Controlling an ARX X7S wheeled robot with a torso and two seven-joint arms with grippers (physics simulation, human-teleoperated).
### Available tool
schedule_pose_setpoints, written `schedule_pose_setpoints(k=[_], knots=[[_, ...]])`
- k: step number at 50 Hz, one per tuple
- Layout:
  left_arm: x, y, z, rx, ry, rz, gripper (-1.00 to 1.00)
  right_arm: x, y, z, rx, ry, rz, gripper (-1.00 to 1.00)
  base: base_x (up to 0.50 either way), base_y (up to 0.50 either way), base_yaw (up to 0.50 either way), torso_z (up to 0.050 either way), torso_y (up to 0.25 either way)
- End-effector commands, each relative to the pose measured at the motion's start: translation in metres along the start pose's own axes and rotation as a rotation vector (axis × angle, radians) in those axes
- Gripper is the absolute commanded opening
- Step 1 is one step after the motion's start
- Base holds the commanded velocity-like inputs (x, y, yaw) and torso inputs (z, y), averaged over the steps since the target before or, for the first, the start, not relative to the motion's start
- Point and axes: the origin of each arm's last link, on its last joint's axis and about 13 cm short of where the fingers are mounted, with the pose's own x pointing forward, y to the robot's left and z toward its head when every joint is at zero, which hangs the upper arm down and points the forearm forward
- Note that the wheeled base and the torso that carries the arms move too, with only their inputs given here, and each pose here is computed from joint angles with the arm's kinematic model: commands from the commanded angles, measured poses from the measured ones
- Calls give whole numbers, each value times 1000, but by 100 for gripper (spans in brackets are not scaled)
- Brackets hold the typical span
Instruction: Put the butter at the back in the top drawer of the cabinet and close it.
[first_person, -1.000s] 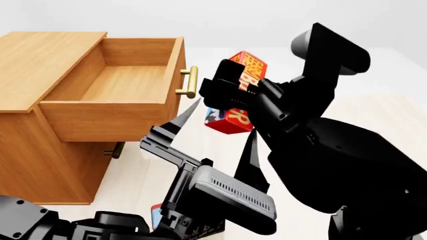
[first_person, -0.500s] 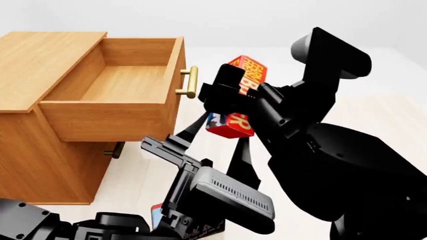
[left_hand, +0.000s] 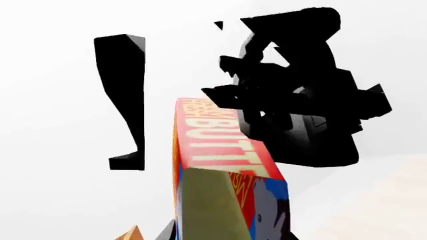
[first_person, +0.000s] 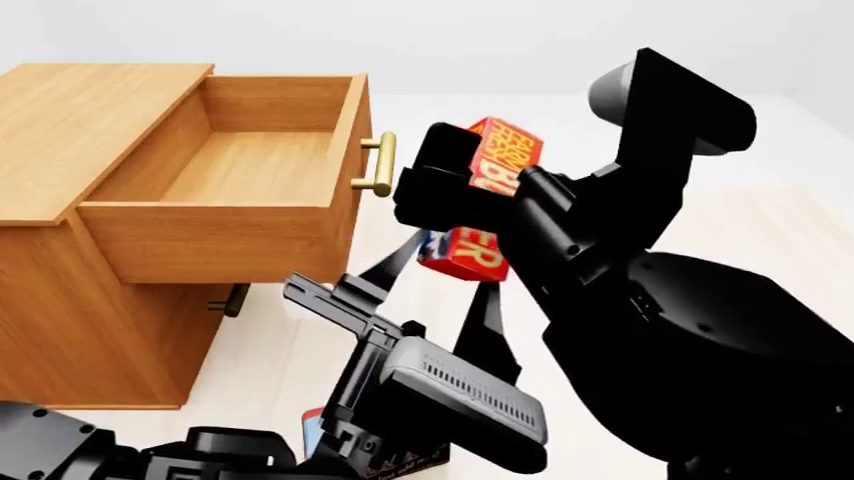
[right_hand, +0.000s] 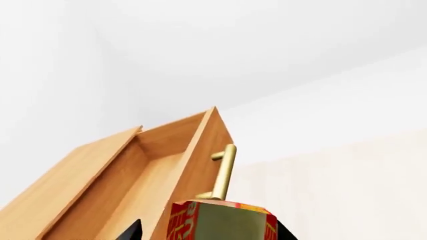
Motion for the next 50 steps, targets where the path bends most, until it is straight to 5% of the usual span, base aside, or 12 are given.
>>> schedule_pose_setpoints(k=[1,27,50], knots=[[1,3,0,-3,11,-8,-100,-9,1,5,6,-19,44,100,0,0,0,0,0],[28,74,-4,109,64,178,-100,-46,-21,20,-15,-119,-2,100,0,0,0,0,1],[40,122,13,178,57,289,-100,-45,-38,11,-24,-129,-50,100,0,0,0,0,1]])
